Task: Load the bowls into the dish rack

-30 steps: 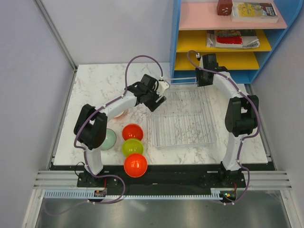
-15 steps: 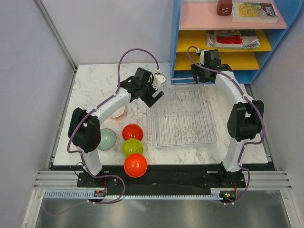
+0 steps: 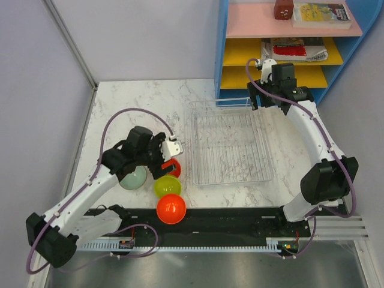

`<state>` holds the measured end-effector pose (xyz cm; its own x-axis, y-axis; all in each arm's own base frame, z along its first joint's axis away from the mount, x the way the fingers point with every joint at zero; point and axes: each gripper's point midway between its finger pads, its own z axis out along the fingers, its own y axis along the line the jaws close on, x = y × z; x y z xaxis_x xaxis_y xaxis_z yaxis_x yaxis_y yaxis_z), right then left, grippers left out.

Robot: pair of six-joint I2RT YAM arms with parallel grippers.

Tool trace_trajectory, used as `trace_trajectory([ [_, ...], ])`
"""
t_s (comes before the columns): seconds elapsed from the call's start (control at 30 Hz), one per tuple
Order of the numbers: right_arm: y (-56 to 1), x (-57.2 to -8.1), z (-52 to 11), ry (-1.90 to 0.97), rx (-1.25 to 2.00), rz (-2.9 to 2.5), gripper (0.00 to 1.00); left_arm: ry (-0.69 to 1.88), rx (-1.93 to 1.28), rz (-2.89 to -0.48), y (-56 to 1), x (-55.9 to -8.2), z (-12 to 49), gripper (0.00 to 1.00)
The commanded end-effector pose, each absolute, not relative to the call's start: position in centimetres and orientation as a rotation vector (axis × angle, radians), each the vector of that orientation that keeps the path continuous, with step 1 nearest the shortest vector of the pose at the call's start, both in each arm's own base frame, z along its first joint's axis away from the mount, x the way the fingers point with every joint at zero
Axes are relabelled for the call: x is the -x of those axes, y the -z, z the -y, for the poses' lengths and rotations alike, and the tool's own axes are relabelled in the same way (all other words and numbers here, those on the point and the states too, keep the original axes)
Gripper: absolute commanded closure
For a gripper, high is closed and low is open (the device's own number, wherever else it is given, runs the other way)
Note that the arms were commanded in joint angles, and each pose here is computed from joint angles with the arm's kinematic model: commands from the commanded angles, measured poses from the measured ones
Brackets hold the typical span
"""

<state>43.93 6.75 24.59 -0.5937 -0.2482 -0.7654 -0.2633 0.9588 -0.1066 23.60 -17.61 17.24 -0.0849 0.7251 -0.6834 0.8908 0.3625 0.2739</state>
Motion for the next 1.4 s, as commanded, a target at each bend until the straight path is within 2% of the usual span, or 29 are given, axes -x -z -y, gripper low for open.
trace_trajectory([
  [0.0, -26.6, -42.1, -7.2, -0.065, 0.389, -2.193, 0.12, 0.392, -1.587, -1.783, -16.0, -18.3, 16.6, 0.05],
  [0.23, -28.3, -41.0, -7.2, -0.082, 0.371, -2.166, 0.12, 0.503, -1.678, -1.789, -14.3, -13.1, 14.8, 0.09],
  [0.47, -28.4, -40.3, -7.2, -0.091, 0.367, -2.172, 0.12, 0.598, -1.730, -1.856, -11.5, -10.9, 14.4, 0.12],
  [1.37, -27.7, -39.6, -7.7, -0.128, 0.386, -2.175, 0.13, 0.639, -1.762, -1.954, -7.1, -12.8, 17.2, 0.16],
])
